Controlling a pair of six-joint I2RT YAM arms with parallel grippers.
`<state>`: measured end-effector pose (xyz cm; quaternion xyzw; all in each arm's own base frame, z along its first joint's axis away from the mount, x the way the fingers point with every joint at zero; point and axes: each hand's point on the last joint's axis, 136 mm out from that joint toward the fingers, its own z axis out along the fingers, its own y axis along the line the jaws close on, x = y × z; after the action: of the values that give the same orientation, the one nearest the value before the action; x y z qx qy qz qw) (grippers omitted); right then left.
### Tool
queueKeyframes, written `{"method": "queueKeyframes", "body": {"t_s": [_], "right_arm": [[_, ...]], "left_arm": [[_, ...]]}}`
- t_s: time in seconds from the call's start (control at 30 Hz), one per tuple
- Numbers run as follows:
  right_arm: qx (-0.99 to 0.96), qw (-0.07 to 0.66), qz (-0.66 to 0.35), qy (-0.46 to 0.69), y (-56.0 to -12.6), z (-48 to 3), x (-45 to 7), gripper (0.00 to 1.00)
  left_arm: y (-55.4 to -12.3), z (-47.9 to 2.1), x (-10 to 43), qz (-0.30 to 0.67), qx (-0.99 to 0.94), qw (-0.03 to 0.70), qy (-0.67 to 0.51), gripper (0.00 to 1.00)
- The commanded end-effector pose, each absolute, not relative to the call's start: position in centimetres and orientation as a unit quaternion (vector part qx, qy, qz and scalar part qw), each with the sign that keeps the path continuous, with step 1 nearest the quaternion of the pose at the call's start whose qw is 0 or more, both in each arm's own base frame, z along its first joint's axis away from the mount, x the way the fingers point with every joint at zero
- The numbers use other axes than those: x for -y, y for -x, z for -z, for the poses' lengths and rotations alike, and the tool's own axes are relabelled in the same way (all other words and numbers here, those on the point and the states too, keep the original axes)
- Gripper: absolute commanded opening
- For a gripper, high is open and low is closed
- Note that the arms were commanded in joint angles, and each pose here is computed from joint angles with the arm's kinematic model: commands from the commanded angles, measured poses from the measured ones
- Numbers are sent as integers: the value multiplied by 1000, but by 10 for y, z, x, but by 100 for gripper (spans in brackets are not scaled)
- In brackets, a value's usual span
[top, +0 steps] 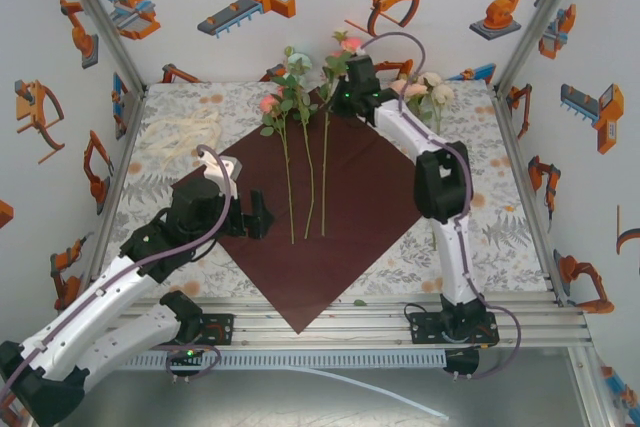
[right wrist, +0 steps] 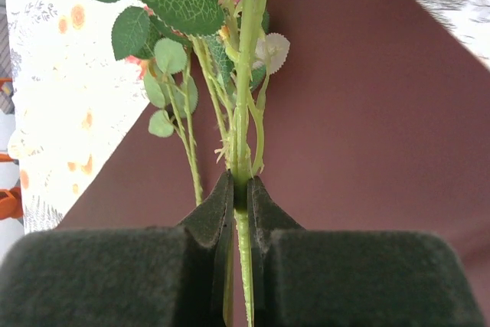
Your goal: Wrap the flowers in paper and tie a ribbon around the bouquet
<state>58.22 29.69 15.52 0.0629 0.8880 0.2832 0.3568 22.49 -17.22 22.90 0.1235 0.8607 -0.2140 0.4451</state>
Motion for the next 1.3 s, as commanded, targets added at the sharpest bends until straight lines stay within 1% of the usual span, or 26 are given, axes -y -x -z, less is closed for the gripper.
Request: {"method": "queueKeyframes", "body": {"t_s": [0.0, 0.13, 0.2, 0.37, 0.53, 0.63, 0.73, 0.9, 1.03, 1.13, 1.27], "right_arm": [[-886, 357, -284, -79, -594, -154, -312, 4], [-904, 342, -247, -62, -594, -123, -323, 10], [-911, 334, -236, -54, -591, -111, -327, 15], [-915, 333, -223, -45, -584, -112, -321, 28], [-909, 356, -216, -18, -572, -153, -313, 38], [-902, 377, -209, 3, -559, -188, -304, 40], [-893, 404, -198, 26, -543, -224, -290, 42], [-875, 460, -137, 67, -507, -272, -248, 43], [-847, 524, -23, 85, -485, -298, -190, 44], [-834, 544, 47, 78, -473, -297, -145, 44], [-851, 519, 67, 44, -474, -269, -92, 45]], "left_arm": [[-222, -226, 169, 210, -865, 440, -120, 97], [-223, -226, 169, 207, -865, 441, -121, 97], [-222, -226, 168, 206, -865, 441, -121, 97], [-220, -224, 167, 210, -866, 439, -118, 97], [-217, -228, 168, 224, -863, 440, -111, 97], [-213, -233, 173, 250, -854, 442, -112, 97], [-206, -242, 188, 300, -833, 445, -132, 97], [-196, -261, 223, 394, -789, 438, -174, 97], [-191, -272, 249, 447, -764, 421, -197, 97], [-190, -270, 261, 443, -765, 416, -212, 97], [-187, -262, 276, 420, -776, 403, -243, 97]]}}
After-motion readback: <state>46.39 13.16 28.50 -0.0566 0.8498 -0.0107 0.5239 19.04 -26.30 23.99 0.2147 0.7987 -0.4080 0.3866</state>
